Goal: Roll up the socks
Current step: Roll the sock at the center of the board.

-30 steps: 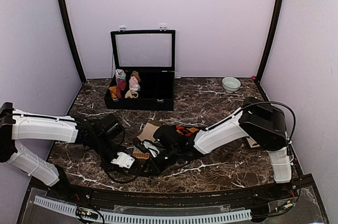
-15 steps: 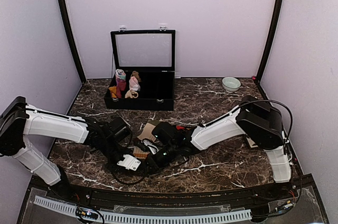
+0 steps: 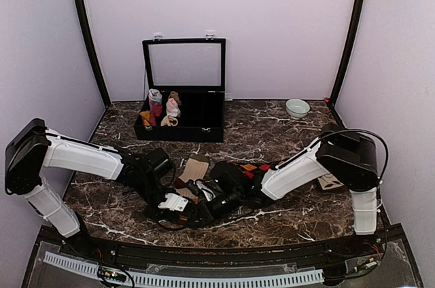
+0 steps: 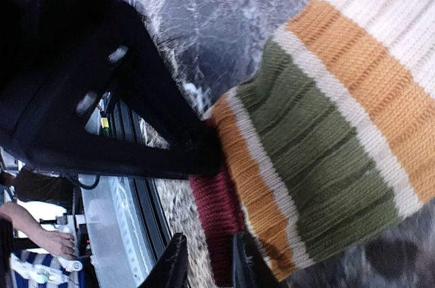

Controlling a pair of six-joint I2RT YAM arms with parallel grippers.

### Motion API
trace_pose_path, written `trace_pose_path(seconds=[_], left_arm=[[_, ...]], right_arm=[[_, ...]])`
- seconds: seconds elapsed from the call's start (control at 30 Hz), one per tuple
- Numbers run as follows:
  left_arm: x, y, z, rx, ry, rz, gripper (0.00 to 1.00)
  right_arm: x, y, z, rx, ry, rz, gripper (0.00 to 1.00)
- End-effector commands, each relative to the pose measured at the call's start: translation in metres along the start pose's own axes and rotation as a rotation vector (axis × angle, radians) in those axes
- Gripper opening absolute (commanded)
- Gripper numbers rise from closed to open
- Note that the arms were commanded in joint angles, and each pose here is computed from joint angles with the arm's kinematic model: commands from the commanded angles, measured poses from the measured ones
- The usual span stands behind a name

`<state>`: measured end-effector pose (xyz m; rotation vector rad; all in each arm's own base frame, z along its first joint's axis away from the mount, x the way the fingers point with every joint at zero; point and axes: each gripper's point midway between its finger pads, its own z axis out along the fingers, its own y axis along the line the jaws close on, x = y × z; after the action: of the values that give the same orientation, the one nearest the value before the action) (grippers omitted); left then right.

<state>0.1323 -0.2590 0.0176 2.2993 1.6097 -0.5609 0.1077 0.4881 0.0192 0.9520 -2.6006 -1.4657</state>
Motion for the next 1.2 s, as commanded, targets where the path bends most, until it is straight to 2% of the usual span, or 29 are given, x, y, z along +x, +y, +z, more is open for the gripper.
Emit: trace_pose_path(seconds=[0.0,0.27,0.37,0.53,0.7,0.87,1.17], left_arm=[[0.024,-0.012,0.008,0.169,0.041,-0.220,0.00],[0.019,-0.009,0.007,0.284,0.010,-0.289,0.00],[0.020,-0.014,0.010,0.335,0.020,-0.313,0.01],[0.015,-0.019,0.009,0.401,0.008,-0.339,0.01],[0.013,-0.025,0.012,0.464,0.002,-0.379,0.01],[0.013,-0.022,0.014,0.479,0.008,-0.392,0.01],[0.016,-0.020,0.012,0.472,0.013,-0.404,0.01]], right_arm=[[0.070,-0.088,-0.014,0.323,0.072,0.129,0.30],[0.054,-0.061,-0.055,0.498,-0.179,-0.299,0.38],[0.047,-0.058,-0.067,0.577,-0.225,-0.387,0.39],[0.036,-0.005,-0.065,0.573,-0.328,-0.751,0.39],[0.023,0.024,-0.042,0.555,-0.309,-0.936,0.38],[0.019,0.050,-0.018,0.540,-0.233,-1.119,0.37],[0.014,0.044,0.000,0.542,-0.181,-1.229,0.35]])
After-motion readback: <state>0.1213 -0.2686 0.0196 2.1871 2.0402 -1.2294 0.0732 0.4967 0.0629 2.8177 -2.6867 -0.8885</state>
